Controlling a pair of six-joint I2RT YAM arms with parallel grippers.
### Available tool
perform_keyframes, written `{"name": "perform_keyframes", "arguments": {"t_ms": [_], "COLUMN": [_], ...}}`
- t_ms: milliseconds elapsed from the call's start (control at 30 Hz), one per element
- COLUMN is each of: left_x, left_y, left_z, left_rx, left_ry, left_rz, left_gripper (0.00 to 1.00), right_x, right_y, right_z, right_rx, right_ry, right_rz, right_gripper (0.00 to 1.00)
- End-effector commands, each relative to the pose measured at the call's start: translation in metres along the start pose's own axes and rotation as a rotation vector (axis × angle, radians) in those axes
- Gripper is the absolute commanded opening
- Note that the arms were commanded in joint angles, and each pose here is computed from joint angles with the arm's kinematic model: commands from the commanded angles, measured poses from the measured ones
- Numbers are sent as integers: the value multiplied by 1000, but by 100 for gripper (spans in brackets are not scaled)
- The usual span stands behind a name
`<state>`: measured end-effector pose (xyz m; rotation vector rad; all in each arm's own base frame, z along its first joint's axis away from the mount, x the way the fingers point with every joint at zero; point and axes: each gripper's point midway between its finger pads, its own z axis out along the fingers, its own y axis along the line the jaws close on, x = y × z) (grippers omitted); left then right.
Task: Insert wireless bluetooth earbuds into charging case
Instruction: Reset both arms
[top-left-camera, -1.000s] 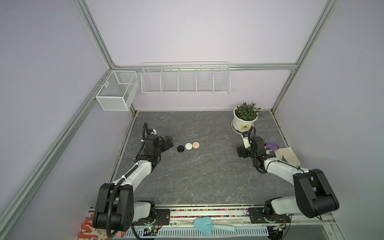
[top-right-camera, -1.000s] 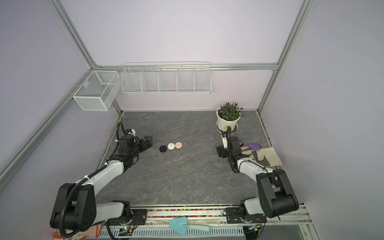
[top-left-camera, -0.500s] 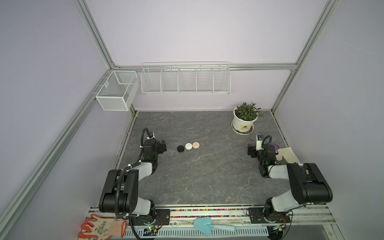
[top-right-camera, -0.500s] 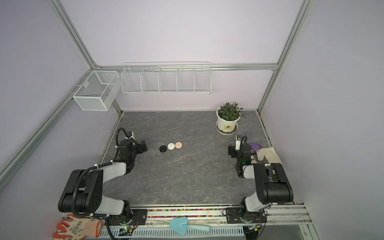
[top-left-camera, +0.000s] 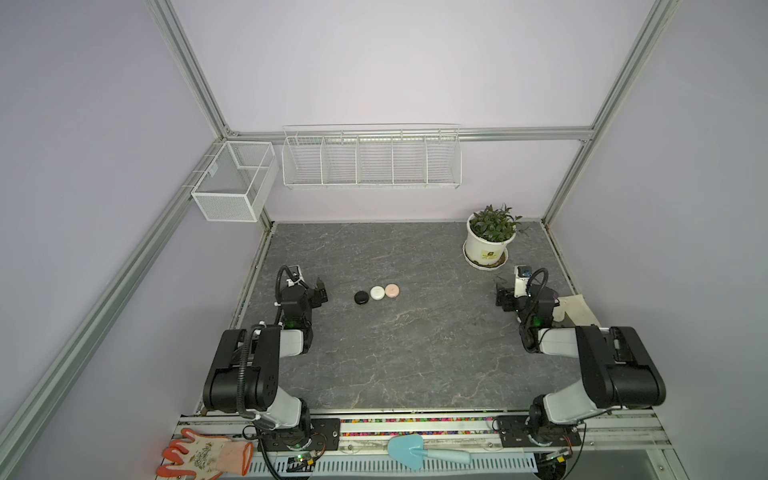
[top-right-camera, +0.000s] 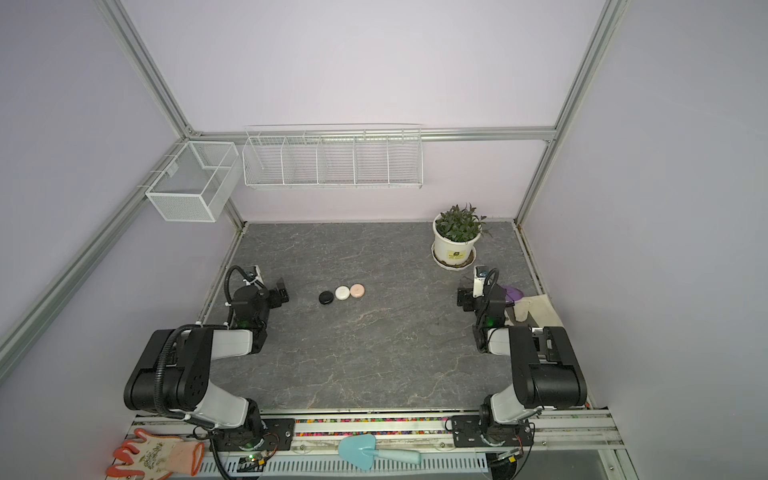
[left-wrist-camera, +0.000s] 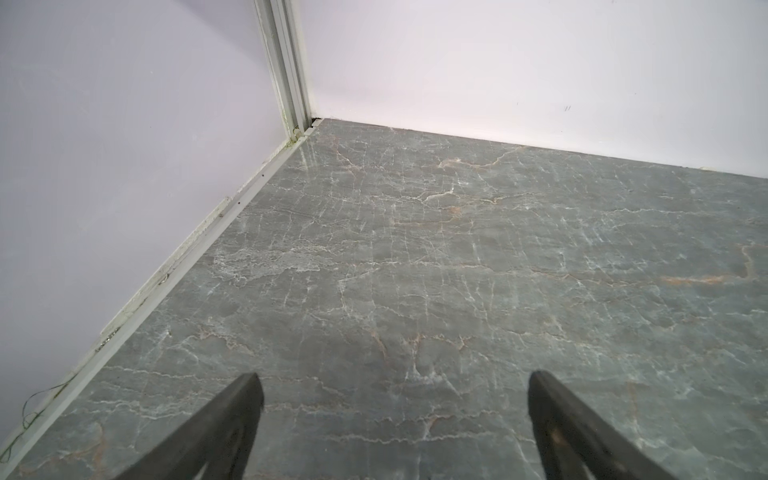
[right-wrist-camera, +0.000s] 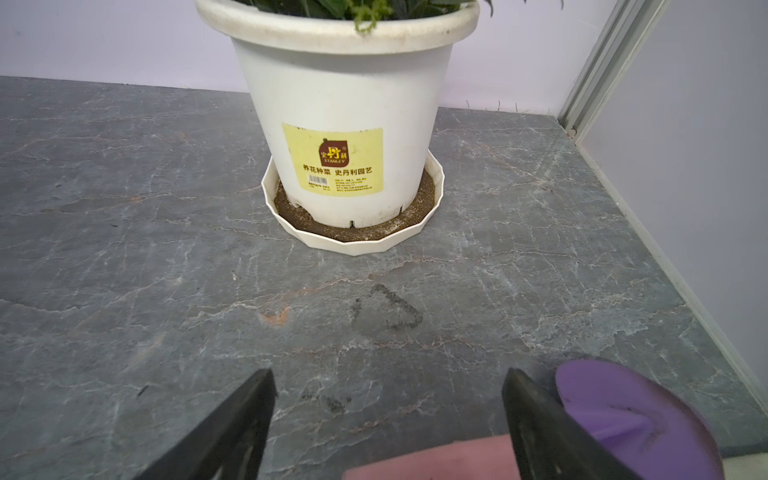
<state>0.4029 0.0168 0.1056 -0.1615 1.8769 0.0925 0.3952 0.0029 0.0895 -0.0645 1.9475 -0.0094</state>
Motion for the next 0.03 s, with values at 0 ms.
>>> {"name": "perform_keyframes", "arguments": {"t_ms": [0], "left_x": [-9], "left_y": [-2], "left_z": [0], "left_rx": [10], "left_ry": [-33], "left_rz": [11], "left_gripper": [99], "right_x": [-2], "right_y": [-1], "right_z": [1], "right_rx": [-8], "right_ry": [-8], "right_rz": [14], "right_gripper": [89]}}
